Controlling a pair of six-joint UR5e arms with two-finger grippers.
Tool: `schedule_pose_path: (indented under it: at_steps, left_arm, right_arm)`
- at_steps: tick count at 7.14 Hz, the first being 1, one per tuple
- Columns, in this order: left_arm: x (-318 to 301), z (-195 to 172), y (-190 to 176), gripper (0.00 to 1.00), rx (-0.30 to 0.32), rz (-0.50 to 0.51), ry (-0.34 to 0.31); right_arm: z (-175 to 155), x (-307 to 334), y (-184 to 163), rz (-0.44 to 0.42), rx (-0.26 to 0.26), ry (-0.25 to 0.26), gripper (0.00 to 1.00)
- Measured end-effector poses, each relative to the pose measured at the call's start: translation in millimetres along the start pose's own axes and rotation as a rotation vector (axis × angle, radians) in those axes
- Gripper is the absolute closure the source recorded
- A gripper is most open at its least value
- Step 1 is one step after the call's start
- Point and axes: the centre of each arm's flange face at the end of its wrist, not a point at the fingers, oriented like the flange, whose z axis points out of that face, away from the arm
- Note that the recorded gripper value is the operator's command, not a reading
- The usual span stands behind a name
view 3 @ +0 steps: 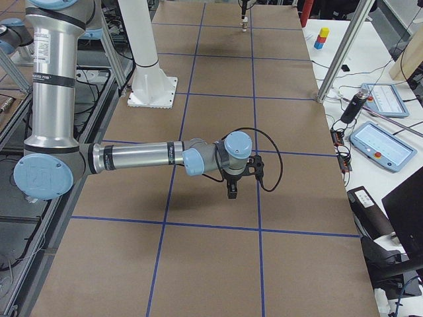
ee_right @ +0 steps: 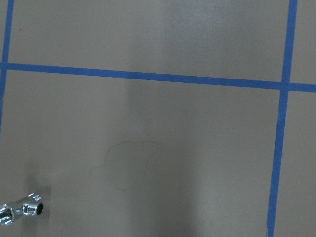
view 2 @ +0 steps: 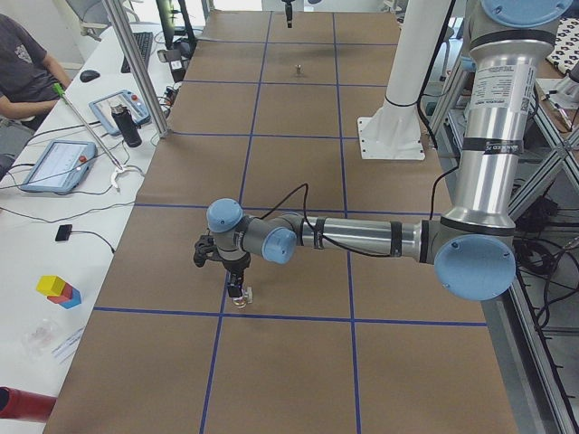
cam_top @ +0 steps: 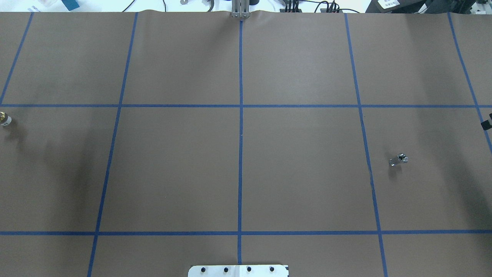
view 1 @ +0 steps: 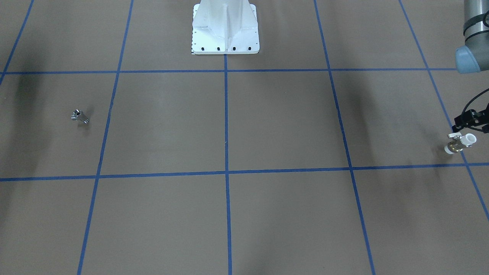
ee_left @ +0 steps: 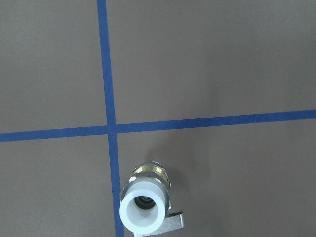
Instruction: Assemble PPR valve and pipe with both arms
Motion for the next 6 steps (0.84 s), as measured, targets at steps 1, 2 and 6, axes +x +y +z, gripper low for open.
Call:
schedule_pose_path:
  at_steps: [1, 2, 6]
  left_arm:
    - [-7.1, 9.1, 0.4, 0.03, -0.014, -0.008, -0.002]
    - [-14.1, 18.3, -2.6, 0.03, -0.021, -0.013, -0.003]
    - [-20.8, 30.6, -15.5, 0.19, 0.006, 0.014, 0.008]
  right_arm:
    - [1.8, -0.1, 0.0, -0.001, -0.003, 0.003, 0.00]
    - [1.6, -1.2, -0.3, -0.003, -0.002, 0.002, 0.00]
    - [-2.1, -6.7, -2.3, 0.011, 0.006, 0.001, 0.00]
